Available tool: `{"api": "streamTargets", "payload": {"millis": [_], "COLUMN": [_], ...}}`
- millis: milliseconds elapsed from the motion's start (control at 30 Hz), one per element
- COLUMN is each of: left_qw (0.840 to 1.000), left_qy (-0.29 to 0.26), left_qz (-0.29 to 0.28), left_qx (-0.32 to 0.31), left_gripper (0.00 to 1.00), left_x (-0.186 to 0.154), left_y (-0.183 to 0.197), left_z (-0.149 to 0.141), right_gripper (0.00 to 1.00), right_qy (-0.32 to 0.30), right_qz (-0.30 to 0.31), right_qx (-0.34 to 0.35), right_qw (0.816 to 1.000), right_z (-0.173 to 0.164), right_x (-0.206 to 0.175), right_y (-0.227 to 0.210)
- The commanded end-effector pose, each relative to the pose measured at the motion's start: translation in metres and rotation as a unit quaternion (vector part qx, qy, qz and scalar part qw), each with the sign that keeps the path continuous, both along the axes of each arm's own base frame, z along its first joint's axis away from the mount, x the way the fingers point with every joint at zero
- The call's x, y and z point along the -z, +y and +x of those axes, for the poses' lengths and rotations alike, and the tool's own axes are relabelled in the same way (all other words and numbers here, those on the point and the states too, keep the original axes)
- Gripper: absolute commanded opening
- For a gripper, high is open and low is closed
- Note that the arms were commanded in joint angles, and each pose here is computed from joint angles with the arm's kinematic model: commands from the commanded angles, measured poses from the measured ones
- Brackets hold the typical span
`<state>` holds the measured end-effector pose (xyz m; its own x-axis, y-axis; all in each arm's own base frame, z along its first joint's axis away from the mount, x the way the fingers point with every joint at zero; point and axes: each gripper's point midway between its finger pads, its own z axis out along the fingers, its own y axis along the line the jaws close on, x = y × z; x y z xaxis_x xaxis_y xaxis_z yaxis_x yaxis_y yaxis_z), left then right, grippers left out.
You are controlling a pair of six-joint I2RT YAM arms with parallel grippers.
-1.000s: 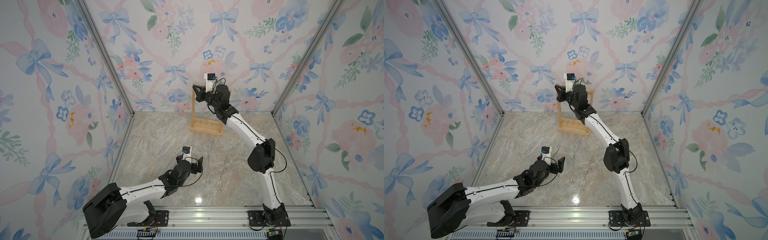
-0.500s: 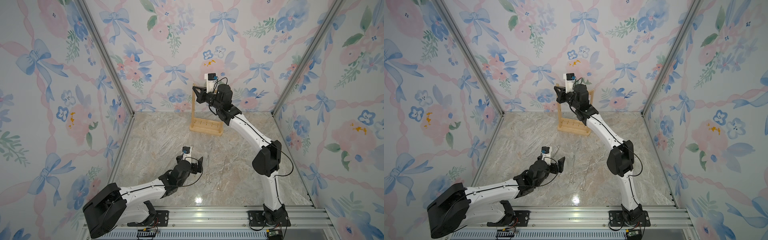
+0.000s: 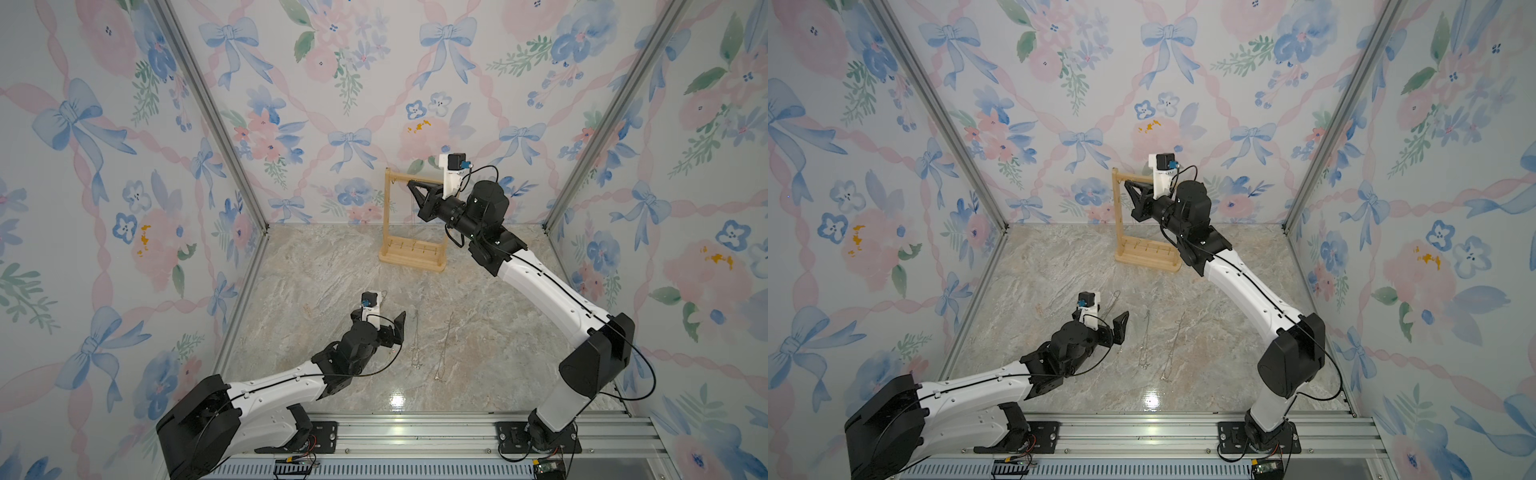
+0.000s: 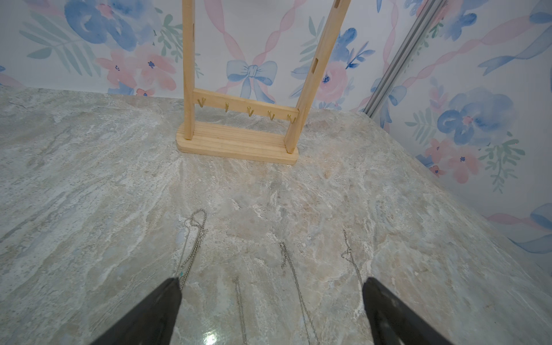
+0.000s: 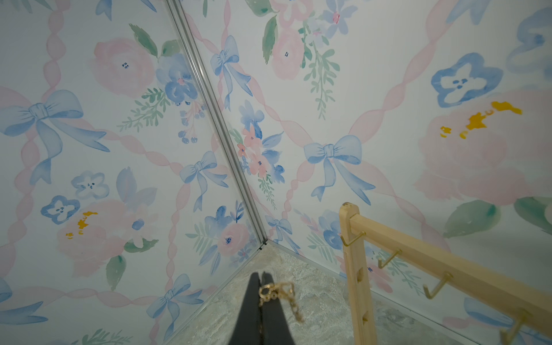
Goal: Take the necklace off the jewelry display stand
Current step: Take off the necklace from the stand, then place the necklace at the center of the board.
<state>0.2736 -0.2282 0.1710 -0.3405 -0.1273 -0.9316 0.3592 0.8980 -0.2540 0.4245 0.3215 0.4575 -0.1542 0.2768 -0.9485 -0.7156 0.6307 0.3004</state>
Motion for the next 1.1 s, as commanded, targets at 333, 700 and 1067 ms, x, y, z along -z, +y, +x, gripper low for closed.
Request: {"api": "streamTargets", "payload": {"millis": [333, 700, 1067], "left_qw": [0.996, 0.99, 0.968], "left_qy": [-0.066, -0.091, -0.132], "left_qz": [-0.057, -0.088, -0.122], "left_qx": [0.023, 0.065, 0.175], "left_gripper": [0.98, 0.98, 0.96], "left_x": [-0.031, -0.041, -0.06], "left_y": [0.014, 0.007, -0.018], "left_z": [-0.018, -0.03, -0.058], "right_gripper": [0.0, 0.0, 0.0], "right_qy": [0.032, 0.106, 0.154], "right_qz": [-0.048, -0.099, -0.112], "right_qx": [0.038, 0.044, 0.052], "right_qw": [0.998, 0.988, 0.98], "right_z": [-0.083, -0.137, -0.18], "right_x": [0.046, 0.121, 0.173], "right_y": [-0.073, -0.113, -0.145]}}
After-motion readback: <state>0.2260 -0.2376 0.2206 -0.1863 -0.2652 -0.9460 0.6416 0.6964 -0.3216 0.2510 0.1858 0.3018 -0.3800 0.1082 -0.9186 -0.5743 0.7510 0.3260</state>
